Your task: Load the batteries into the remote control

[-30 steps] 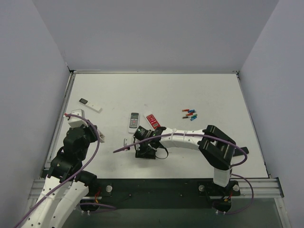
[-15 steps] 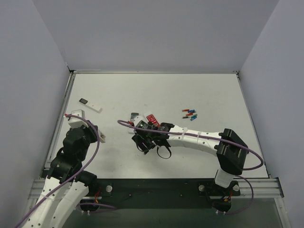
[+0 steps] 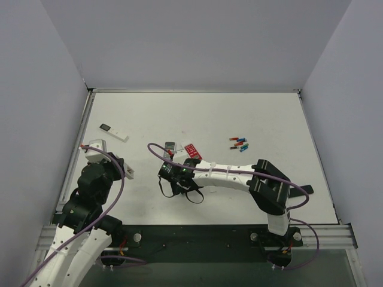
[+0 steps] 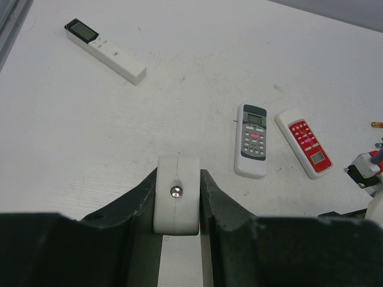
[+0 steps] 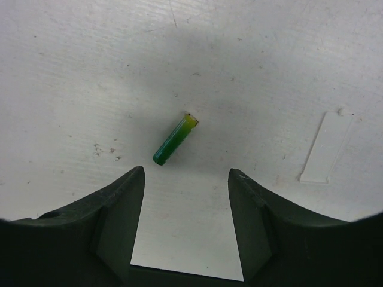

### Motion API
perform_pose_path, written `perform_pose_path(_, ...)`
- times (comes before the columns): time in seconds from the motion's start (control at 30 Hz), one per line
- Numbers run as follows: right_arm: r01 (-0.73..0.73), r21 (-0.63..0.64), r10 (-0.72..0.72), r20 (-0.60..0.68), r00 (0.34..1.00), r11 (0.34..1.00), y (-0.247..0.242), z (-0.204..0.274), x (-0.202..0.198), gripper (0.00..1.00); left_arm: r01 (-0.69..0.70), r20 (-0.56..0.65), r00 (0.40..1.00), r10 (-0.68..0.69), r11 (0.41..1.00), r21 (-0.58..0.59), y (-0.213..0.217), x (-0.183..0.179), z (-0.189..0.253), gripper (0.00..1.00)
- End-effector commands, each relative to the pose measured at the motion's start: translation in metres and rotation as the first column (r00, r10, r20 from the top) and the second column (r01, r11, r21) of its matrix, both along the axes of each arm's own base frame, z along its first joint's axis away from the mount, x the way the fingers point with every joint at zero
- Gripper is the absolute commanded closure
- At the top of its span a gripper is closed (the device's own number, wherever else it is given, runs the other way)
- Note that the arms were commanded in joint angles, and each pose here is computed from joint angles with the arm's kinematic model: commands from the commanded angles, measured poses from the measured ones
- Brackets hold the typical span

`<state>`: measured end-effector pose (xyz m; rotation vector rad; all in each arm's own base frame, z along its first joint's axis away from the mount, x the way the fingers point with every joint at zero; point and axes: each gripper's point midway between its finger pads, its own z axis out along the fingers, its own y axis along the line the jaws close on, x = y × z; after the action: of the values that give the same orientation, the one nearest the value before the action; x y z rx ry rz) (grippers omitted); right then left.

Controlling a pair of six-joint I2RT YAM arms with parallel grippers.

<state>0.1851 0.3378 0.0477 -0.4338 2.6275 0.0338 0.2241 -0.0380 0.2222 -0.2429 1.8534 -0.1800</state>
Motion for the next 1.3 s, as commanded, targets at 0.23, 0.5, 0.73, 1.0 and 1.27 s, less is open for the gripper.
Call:
perform_pose_path(0.23, 0.08, -0.048, -0.083, -0.068, 0.994, 0.996, 0.001, -0.015, 0.002, 0.59, 0.028, 0.088, 0.996, -0.025, 0.999, -0.034, -0.007, 0.002, 0.023, 1.0)
perform_pose_path(0.5, 0.096, -0.063, -0.103, -0.131, 0.986, 0.993, -0.003, -0.028, -0.002, 0.73, 0.032, 0.09, 0.996, -0.029, 0.999, -0.043, -0.008, 0.001, 0.023, 1.0)
perform_pose_path(0.73, 0.102, -0.091, -0.115, -0.155, 0.981, 0.991, -0.01, -0.037, -0.004, 0.8, 0.031, 0.086, 0.996, -0.027, 0.999, -0.041, -0.008, 0.002, 0.022, 1.0)
perform_pose_path(1.0, 0.06, -0.097, -0.07, -0.101, 0.992, 0.993, -0.031, -0.025, -0.004, 1.0, 0.167, 0.097, 0.983, -0.155, 0.978, -0.125, -0.039, 0.004, 0.021, 1.0)
perform_pose_path(1.27, -0.226, -0.026, 0.227, 0.08, 0.971, 0.974, -0.049, 0.058, -0.009, 1.0, 0.482, 0.199, 0.875, -0.442, 0.752, -0.45, -0.121, -0.006, 0.015, 1.0)
